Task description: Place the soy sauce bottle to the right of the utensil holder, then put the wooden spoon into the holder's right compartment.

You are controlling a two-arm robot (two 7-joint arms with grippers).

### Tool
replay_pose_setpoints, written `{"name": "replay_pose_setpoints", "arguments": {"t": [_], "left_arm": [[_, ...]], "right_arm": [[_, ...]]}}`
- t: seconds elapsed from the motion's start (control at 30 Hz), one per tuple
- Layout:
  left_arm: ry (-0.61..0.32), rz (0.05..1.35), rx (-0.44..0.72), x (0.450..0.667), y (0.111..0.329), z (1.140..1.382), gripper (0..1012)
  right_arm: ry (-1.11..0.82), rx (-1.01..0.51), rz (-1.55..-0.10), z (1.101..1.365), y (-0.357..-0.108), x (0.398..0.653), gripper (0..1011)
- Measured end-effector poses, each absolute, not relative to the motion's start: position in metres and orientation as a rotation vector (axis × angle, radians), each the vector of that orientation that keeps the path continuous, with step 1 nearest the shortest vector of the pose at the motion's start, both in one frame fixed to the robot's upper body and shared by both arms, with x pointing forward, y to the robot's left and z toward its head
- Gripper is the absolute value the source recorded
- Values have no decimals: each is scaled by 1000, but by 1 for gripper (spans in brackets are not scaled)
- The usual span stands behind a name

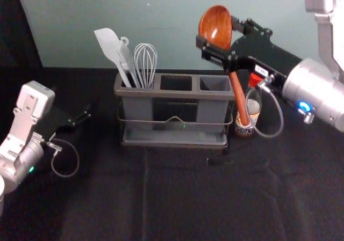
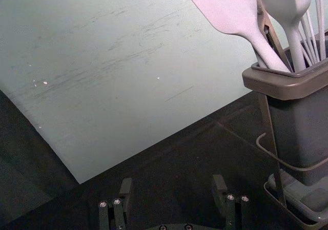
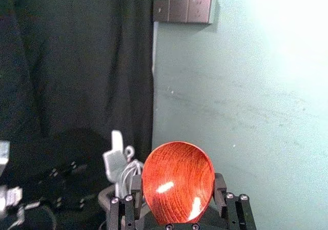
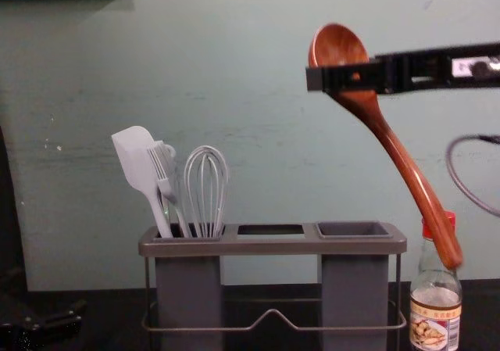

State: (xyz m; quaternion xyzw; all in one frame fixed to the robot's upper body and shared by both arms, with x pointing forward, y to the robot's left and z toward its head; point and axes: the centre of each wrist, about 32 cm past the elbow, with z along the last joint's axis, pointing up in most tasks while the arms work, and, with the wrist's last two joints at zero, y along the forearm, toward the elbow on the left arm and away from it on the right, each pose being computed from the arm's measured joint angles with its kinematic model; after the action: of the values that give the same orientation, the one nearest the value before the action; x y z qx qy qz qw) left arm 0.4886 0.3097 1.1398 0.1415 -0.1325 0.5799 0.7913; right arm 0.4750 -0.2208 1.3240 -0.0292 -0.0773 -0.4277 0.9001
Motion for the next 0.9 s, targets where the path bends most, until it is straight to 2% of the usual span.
{"name": "replay_pose_setpoints", "arguments": {"t": [0.5, 0.9], "left_arm": [[-285, 1248, 304, 489, 310, 1140, 1005], [-285, 1248, 304, 489, 310, 1140, 1005]], "right_arm": [[-185, 11, -954, 1333, -201, 514, 833], [-185, 1, -968, 1336, -194, 545, 833]]}}
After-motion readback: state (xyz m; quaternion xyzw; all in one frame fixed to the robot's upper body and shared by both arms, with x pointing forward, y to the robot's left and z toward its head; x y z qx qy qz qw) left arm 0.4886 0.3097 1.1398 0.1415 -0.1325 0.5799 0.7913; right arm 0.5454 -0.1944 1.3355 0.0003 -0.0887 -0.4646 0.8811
